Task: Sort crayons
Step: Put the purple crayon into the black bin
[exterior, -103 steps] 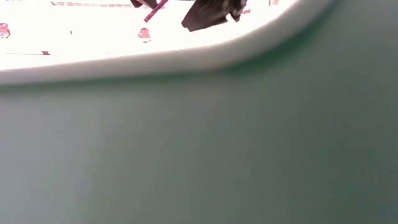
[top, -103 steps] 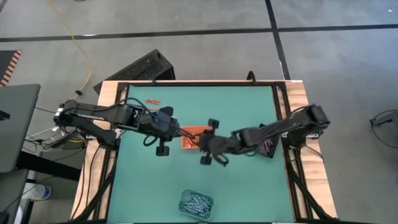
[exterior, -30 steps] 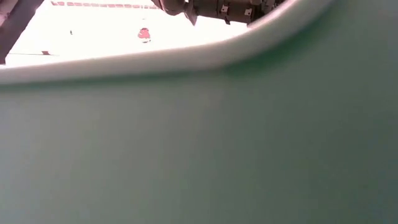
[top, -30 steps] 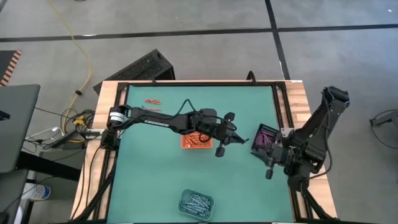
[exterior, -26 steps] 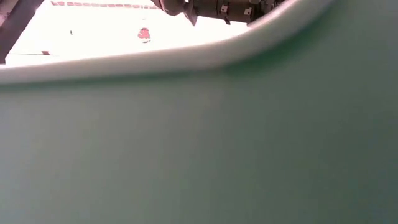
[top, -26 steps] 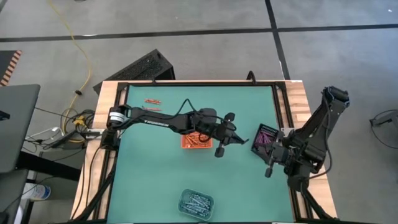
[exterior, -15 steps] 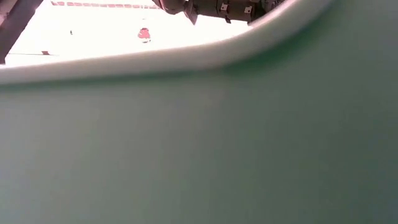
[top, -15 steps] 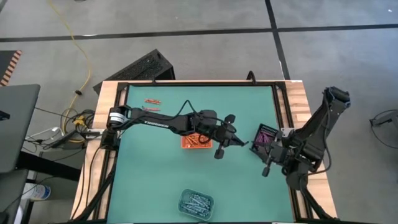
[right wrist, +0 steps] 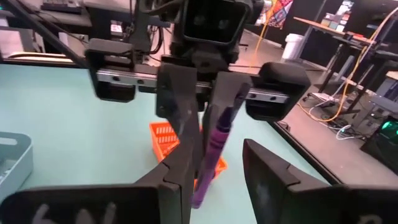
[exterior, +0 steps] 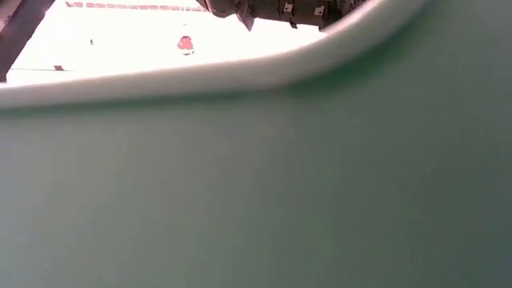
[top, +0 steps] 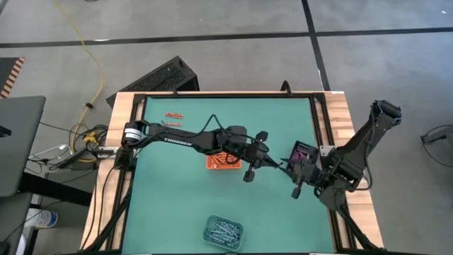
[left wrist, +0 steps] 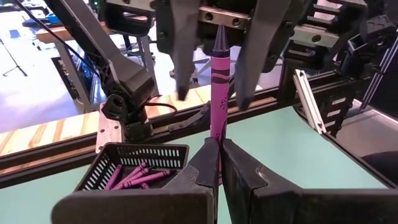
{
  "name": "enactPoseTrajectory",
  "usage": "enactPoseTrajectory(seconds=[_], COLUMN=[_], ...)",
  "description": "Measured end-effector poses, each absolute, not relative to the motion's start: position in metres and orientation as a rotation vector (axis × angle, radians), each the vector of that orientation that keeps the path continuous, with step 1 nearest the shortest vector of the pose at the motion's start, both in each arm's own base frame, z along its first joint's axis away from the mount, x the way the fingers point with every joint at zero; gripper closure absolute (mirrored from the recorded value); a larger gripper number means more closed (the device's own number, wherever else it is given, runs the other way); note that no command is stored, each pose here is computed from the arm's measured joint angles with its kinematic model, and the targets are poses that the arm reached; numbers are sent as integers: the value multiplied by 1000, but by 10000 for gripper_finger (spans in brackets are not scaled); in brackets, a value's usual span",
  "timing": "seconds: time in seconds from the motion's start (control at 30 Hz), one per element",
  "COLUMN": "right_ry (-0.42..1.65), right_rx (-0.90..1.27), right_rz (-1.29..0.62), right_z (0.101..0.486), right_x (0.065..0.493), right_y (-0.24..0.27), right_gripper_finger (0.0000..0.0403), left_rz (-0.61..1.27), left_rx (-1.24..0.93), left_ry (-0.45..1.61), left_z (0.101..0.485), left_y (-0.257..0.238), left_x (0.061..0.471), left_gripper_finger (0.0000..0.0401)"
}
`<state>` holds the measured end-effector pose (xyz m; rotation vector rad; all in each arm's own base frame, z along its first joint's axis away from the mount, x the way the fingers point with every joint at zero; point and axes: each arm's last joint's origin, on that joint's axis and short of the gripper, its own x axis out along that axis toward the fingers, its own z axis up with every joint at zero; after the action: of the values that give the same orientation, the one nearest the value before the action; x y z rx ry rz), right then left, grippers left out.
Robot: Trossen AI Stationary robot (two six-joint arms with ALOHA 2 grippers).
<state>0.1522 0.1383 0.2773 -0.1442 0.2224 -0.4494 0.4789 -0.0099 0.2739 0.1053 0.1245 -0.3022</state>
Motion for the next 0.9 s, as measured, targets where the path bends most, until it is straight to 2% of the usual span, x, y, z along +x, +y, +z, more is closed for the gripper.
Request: enactPoseTrajectory(seconds=[0.13, 0.23, 0.47, 0.63, 0.73, 0.9], right_ry=[238, 253, 282, 287, 283, 314], right_rx=[-135, -127, -137, -139, -135, -67], right_rz=[-452, -447, -423, -416, -427, -481], right_z=[277, 276, 276, 275, 275, 273], right_x=[156, 159, 162, 162, 162, 166], right_y=[135, 133, 131, 131, 130, 115], right_gripper_finger=[276, 296, 390, 398, 399, 400], left_rz=[-309, -310, -304, -299, -256, -273], left_rx=[111, 115, 116, 111, 117, 101], left_ry=[123, 123, 125, 166, 244, 427], left_z=[274, 274, 274, 271, 264, 248], left_y=[-11, -12, -11, -11, -10, -11], left_x=[479, 479, 479, 478, 476, 470], left_gripper_finger=[401, 401, 401, 399, 381, 321])
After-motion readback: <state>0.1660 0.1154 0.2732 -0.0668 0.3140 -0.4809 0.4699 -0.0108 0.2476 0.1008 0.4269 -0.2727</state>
